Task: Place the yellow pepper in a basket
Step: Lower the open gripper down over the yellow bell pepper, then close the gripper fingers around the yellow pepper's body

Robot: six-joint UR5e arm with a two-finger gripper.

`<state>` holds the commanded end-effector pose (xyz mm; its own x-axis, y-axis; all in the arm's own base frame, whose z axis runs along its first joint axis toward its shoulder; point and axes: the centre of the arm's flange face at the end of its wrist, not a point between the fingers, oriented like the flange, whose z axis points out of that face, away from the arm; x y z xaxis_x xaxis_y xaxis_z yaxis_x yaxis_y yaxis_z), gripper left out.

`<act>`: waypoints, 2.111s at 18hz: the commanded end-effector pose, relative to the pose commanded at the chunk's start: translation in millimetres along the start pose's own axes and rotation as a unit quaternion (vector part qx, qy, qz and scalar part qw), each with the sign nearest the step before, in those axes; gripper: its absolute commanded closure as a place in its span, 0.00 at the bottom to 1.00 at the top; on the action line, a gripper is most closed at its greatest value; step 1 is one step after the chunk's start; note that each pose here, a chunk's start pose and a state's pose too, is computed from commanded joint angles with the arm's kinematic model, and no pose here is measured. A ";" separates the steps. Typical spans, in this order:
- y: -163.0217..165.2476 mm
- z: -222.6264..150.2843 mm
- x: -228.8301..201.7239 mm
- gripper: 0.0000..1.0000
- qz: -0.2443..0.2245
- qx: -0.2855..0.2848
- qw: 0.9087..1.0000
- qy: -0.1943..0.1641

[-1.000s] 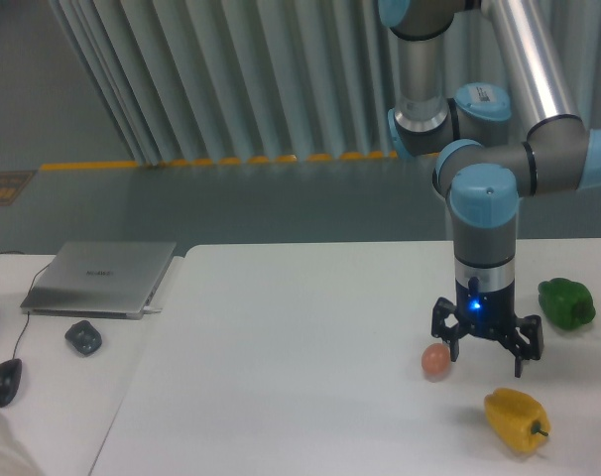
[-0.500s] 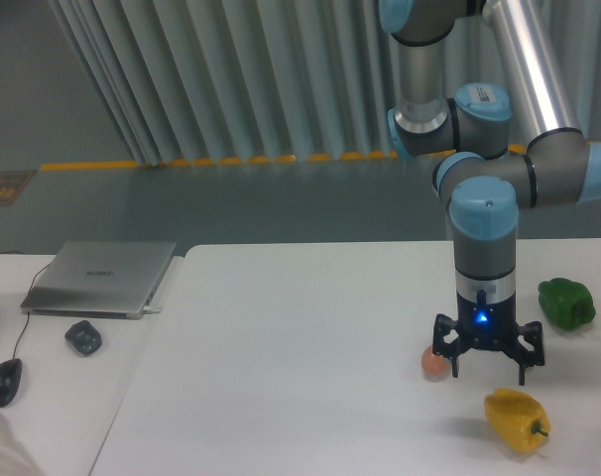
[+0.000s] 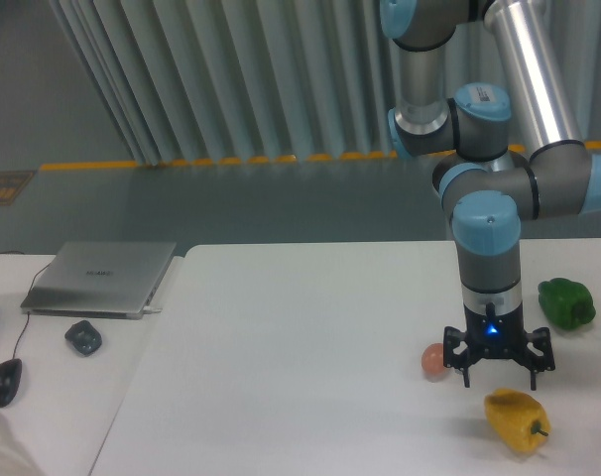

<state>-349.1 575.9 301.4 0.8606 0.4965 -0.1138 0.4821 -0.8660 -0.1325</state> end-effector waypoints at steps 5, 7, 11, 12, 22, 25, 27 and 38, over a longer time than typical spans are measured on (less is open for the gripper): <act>-3.7 12.3 0.0 0.00 -0.003 0.000 1.000 -0.001; -3.3 16.0 0.0 0.00 -0.003 -0.004 1.000 -0.002; -3.6 23.9 0.1 0.00 -0.002 -0.010 1.000 -0.009; -3.7 26.0 0.2 0.00 -0.002 -0.011 1.000 -0.008; -9.6 34.4 4.0 0.00 0.001 -0.010 1.000 -0.007; -16.0 28.3 10.8 0.00 0.009 0.010 1.000 -0.010; -19.4 30.8 18.0 0.00 0.015 0.011 1.000 -0.009; -25.4 37.9 29.2 0.00 0.025 0.011 1.000 -0.009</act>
<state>-342.4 614.6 264.1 0.8800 0.4544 -0.1379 0.4353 -0.8880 -0.1483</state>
